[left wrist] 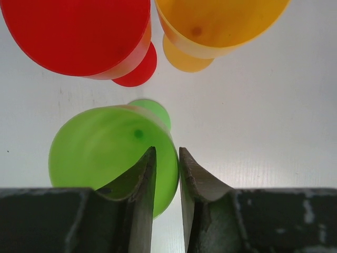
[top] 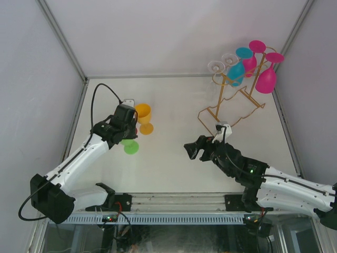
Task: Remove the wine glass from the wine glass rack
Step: Place the wine glass at the center of the board.
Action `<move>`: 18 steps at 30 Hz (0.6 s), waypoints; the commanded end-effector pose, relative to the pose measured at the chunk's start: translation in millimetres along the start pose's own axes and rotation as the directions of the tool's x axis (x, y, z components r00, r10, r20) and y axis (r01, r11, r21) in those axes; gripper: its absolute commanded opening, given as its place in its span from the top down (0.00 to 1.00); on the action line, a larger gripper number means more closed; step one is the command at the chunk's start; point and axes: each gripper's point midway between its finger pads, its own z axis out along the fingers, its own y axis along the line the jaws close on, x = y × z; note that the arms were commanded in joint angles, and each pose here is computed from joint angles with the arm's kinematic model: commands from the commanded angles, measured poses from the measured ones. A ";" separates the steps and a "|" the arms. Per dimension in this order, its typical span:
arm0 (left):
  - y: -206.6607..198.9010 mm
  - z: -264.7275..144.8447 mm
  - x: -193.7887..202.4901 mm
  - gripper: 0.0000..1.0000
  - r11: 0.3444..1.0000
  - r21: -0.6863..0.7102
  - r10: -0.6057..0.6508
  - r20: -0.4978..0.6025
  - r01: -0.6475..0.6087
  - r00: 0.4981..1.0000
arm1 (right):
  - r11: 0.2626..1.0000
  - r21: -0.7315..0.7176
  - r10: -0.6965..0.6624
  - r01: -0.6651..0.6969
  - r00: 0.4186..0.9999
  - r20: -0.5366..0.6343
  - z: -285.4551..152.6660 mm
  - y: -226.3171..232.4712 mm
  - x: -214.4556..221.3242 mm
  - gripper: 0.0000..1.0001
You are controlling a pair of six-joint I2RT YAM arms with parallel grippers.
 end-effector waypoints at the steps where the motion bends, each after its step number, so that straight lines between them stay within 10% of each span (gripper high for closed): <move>1: -8.5 -19.1 -25.1 0.71 0.998 0.067 -0.027 0.072 0.022 0.997 | 0.999 -0.029 0.021 -0.020 0.999 0.037 -2.1 11.9 -17.7 0.18; 18: -6.3 -69.8 -49.8 0.55 0.990 0.136 -0.055 0.170 0.032 0.984 | 0.999 -0.035 -0.006 0.009 0.998 0.065 -7.4 9.1 -27.1 0.17</move>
